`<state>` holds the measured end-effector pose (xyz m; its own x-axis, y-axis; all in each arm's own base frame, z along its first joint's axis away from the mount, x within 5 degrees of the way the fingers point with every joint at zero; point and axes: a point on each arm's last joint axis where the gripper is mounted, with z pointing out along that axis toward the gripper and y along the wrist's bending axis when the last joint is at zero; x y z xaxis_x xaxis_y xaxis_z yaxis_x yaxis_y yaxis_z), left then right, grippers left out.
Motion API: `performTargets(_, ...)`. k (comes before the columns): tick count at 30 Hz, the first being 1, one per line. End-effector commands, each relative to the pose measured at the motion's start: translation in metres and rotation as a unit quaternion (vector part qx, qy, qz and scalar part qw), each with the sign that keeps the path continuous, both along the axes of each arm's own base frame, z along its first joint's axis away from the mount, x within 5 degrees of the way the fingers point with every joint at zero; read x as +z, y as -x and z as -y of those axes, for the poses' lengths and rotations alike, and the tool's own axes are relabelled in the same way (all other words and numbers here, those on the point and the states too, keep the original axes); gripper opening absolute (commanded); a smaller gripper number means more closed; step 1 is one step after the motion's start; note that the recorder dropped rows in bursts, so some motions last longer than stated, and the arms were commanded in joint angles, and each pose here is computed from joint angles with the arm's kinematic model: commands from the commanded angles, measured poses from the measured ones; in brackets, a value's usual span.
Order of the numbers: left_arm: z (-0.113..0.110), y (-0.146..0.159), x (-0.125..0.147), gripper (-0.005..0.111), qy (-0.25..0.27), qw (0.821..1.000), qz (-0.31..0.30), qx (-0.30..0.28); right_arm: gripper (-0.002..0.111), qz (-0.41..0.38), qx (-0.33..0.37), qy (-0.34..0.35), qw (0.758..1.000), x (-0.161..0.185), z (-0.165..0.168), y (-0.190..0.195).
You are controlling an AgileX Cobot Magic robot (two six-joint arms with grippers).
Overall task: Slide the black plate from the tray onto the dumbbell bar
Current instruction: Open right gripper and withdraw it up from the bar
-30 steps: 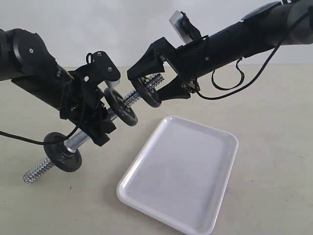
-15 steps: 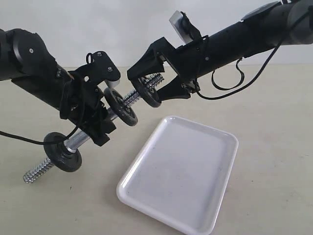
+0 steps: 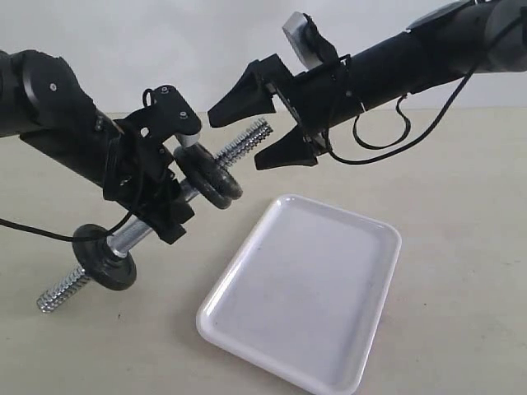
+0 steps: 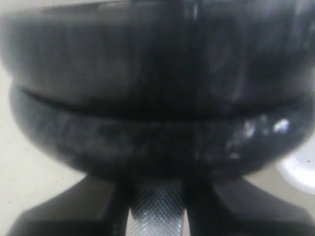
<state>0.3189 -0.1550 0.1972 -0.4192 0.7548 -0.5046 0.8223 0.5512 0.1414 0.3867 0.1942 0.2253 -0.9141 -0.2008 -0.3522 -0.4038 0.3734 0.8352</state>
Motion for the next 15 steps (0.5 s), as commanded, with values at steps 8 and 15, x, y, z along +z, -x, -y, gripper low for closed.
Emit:
performTargets(8, 0.003, -0.011, 0.044, 0.004, 0.059, 0.992, 0.102, 0.040, 0.100, 0.010, 0.003, -0.011, 1.000, 0.010, -0.001, 0.002)
performTargets(15, -0.005, -0.015, 0.044, 0.004, 0.062, 0.991, 0.098, 0.060, 0.097, 0.009, -0.011, -0.012, 1.000, 0.011, 0.011, -0.004)
